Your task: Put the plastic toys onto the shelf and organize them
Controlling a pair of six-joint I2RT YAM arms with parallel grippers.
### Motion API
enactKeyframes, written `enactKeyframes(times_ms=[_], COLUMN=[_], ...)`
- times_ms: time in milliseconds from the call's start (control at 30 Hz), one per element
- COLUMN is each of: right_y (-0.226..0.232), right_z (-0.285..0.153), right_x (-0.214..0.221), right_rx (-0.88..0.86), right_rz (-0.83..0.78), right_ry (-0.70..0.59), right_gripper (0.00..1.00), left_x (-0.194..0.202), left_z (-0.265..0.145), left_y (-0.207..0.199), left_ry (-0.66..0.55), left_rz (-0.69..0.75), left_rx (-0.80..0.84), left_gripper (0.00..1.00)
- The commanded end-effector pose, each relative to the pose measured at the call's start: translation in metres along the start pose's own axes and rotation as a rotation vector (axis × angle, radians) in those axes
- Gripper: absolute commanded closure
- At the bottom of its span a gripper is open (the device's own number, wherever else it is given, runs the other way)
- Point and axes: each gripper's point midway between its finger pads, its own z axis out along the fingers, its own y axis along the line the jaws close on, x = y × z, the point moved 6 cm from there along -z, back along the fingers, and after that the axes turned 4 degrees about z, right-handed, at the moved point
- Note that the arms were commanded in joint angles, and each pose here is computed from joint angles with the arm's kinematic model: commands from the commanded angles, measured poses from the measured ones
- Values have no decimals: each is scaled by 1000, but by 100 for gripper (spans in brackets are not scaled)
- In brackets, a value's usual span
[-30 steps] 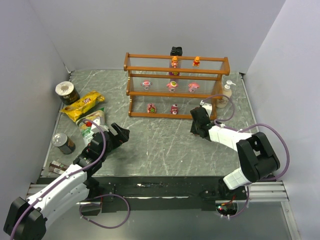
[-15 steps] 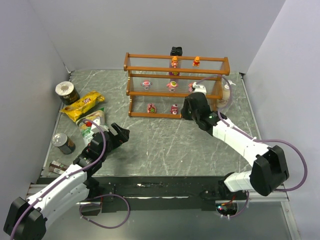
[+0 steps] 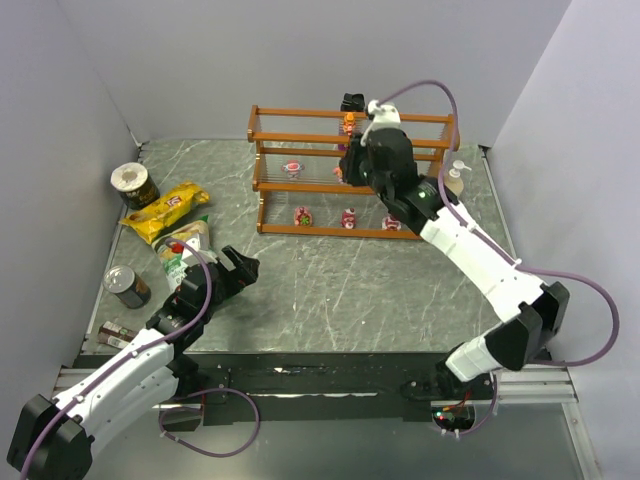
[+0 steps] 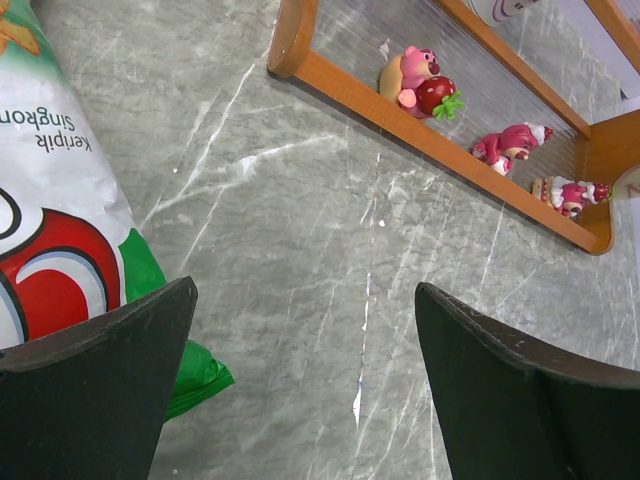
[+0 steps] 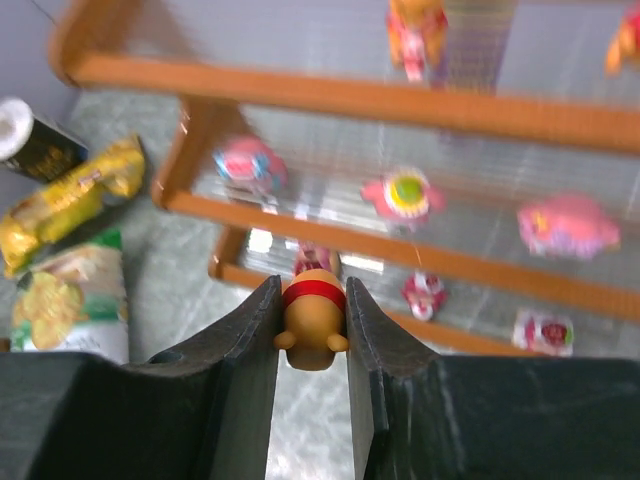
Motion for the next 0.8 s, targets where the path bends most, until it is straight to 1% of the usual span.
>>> enactKeyframes(times_ms=[0, 167, 333, 467, 767], right_y=[14, 32, 42, 47, 50], right_z=[6, 31, 53, 70, 90], right_x=[-32, -55, -67, -71, -66], right_rx=[-2, -14, -6, 5, 16], right_rz=[-54, -93, -120, -136, -161], right_ry=[-53, -76, -90, -91, -81], right_gripper=[100, 100, 100, 100, 98], left_x=[-16, -16, -16, -15, -16], left_z=[-2, -2, -2, -2, -2], left_y=[-15, -15, -16, -16, -15], left_ry=[-43, -38, -37, -37, -40], left_rz=[-8, -5, -4, -5, -6], left_rx=[52, 51, 56, 56, 53], left_gripper=[4, 4, 4, 4, 4])
